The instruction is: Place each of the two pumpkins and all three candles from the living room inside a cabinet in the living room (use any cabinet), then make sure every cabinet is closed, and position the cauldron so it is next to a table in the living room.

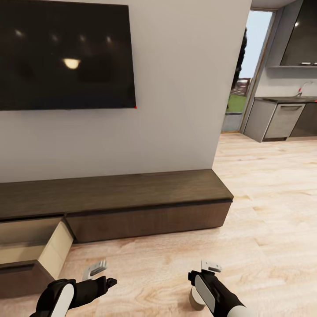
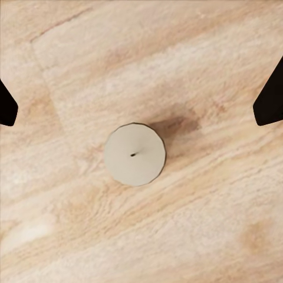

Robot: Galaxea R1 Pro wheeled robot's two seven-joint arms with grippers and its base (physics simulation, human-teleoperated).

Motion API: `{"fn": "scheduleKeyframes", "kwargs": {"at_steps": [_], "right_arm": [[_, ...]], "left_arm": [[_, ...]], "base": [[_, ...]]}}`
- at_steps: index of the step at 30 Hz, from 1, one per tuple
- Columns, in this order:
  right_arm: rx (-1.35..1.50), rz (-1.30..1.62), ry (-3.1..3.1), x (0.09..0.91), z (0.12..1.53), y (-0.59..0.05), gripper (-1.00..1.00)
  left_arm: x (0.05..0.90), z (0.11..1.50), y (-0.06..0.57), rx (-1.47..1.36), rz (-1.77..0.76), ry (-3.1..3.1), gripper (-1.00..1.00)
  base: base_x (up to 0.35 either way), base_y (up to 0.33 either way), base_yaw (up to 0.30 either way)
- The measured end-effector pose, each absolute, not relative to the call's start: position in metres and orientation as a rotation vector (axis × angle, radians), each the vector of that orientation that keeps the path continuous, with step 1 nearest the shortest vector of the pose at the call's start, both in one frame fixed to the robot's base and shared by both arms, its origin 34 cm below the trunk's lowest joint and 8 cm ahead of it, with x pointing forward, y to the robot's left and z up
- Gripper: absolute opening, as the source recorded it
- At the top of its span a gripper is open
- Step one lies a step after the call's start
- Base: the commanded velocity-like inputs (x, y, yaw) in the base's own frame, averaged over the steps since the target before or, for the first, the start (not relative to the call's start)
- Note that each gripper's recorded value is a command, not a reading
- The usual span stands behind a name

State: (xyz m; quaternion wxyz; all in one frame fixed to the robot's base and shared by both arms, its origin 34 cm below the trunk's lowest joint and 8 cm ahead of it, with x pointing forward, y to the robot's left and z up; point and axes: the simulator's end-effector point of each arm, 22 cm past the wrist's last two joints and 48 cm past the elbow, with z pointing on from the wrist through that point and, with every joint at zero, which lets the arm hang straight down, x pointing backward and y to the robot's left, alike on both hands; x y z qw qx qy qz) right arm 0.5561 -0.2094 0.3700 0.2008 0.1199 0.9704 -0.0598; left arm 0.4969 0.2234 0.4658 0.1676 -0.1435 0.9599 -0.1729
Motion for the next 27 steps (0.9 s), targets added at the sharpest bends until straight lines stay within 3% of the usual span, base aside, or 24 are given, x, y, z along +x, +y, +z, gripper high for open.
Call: {"fn": "scheduleKeyframes", "kwargs": {"at_steps": [13, 21, 27], "right_arm": [[0.337, -0.163, 2.704, 0.553, 0.345, -0.204, 1.0], [0.34, -0.151, 2.676, 0.561, 0.338, -0.203, 1.0], [0.347, -0.154, 2.678, 0.559, 0.325, -0.207, 1.0]], "left_arm": [[0.492, 0.441, 0.226, -0.419, -0.506, 2.722, 1.0], [0.514, 0.48, 0.289, -0.529, -0.832, 2.464, 1.0], [0.518, 0.507, 0.294, -0.446, -1.029, 2.333, 1.0]], "base": [[0.0, 0.0, 0.0], [0.0, 0.0, 0.0], [0.0, 0.0, 0.0]]}}
